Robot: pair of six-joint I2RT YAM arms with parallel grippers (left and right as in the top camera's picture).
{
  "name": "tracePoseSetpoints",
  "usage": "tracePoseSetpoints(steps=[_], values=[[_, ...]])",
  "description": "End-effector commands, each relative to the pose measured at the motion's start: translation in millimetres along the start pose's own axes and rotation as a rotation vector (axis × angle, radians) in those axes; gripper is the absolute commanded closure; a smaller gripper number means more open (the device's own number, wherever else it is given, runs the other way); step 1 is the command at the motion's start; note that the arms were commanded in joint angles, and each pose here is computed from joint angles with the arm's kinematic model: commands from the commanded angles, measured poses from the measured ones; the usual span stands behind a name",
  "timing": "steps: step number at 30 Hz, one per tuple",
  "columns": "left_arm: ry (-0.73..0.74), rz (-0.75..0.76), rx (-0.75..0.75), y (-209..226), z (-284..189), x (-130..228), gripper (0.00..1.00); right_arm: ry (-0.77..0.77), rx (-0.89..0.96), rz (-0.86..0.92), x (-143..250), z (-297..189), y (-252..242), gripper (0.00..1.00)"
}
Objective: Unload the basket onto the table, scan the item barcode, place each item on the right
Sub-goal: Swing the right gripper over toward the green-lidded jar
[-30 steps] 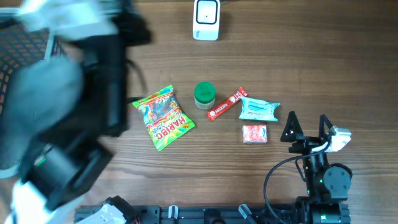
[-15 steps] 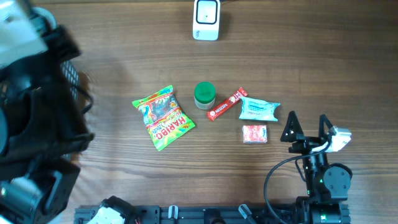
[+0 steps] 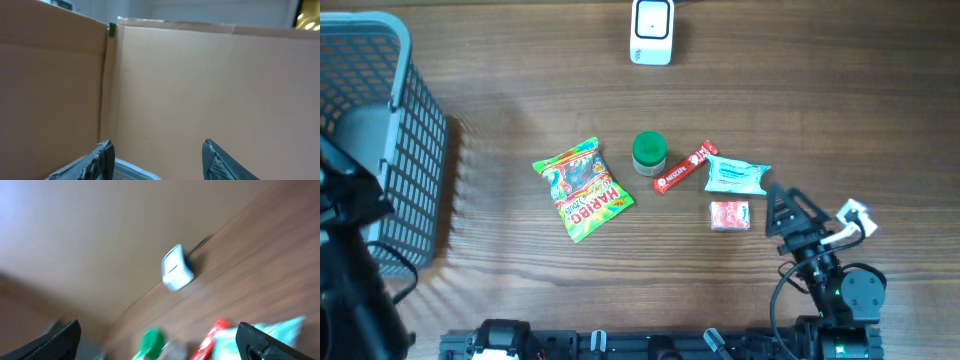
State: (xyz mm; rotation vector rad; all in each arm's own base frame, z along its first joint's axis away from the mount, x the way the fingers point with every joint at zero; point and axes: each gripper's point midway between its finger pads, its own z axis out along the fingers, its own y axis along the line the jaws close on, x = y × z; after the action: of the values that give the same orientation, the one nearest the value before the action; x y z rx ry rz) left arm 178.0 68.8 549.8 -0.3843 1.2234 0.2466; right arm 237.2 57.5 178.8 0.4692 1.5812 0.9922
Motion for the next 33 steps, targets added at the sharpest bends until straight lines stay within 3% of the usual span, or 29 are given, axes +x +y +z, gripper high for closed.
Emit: tracePoseSetpoints(steps=[1, 4, 10, 18, 20, 27, 33], values=[[-0.010, -0.082, 0.067, -7, -7, -1, 0.39, 0.125, -0.163, 0.060, 3, -9, 57, 0.01], [-0.016, -0.098, 0.072, -6, -10, -3, 0.28, 0.098, -0.169, -0.020, -23, -16, 91, 0.00], [-0.015, -0.112, 0.219, -19, -38, -8, 0.20, 0.061, 0.009, -0.171, -85, -27, 144, 0.01], [-0.109, -0.159, 0.264, -6, -92, -32, 0.08, 0.233, 0.233, -0.129, -122, 0, 167, 0.01], [-0.129, -0.202, 0.268, -2, -100, -37, 0.00, 0.271, 0.246, -0.124, -125, 11, 174, 0.01], [-0.266, -0.319, 0.297, 2, -115, -73, 0.00, 0.415, 0.203, -0.206, -101, 51, 206, 0.00], [-0.216, -0.307, 0.289, 5, -124, -70, 0.00, 0.498, 0.280, 0.050, -71, 81, 194, 0.00]])
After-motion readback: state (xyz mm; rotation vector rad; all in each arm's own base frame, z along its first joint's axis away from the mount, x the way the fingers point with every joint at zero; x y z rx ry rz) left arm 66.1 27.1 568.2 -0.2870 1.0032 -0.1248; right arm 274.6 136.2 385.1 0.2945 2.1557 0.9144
